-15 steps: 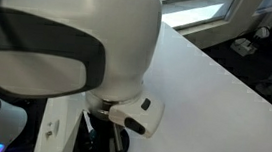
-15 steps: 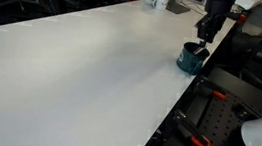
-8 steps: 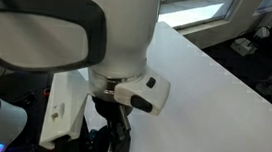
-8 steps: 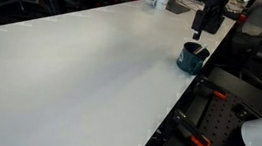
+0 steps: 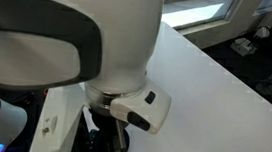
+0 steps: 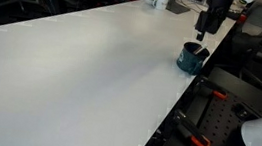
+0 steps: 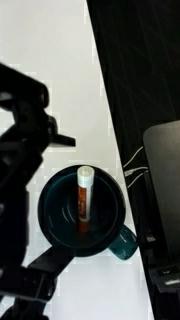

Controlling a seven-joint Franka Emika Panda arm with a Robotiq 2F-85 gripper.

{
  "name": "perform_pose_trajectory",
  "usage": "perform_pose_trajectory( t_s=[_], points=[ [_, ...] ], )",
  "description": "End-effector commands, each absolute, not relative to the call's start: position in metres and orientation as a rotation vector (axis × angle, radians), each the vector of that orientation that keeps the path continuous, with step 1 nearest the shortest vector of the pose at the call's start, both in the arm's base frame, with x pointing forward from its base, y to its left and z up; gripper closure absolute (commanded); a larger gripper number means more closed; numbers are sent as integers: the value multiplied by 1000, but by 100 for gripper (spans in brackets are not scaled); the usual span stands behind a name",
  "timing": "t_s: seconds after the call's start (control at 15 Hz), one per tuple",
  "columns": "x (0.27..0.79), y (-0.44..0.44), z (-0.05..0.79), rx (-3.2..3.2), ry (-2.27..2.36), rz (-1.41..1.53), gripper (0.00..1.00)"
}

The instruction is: Remove the marker from the cup and put it on the table

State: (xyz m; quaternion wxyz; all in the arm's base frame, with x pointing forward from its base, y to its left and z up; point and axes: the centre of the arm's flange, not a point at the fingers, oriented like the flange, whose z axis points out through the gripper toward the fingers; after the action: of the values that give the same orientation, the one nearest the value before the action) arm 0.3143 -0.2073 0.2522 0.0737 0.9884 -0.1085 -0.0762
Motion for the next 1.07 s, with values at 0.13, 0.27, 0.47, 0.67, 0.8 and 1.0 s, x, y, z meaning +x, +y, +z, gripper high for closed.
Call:
perform_pose_trajectory(
  t_s=[0.13, 0.27, 0.47, 0.67, 0.8, 1.0],
  points=[
    [310, -217, 237, 2983, -339, -238, 0],
    [309, -217, 231, 2990, -327, -239, 0],
    [309, -217, 223, 3002, -277, -219, 0],
    [310, -218, 214, 3013, -225, -202, 0],
    [311, -220, 208, 3025, -206, -203, 0],
    [310, -220, 202, 3055, -192, -227, 25]
  ],
)
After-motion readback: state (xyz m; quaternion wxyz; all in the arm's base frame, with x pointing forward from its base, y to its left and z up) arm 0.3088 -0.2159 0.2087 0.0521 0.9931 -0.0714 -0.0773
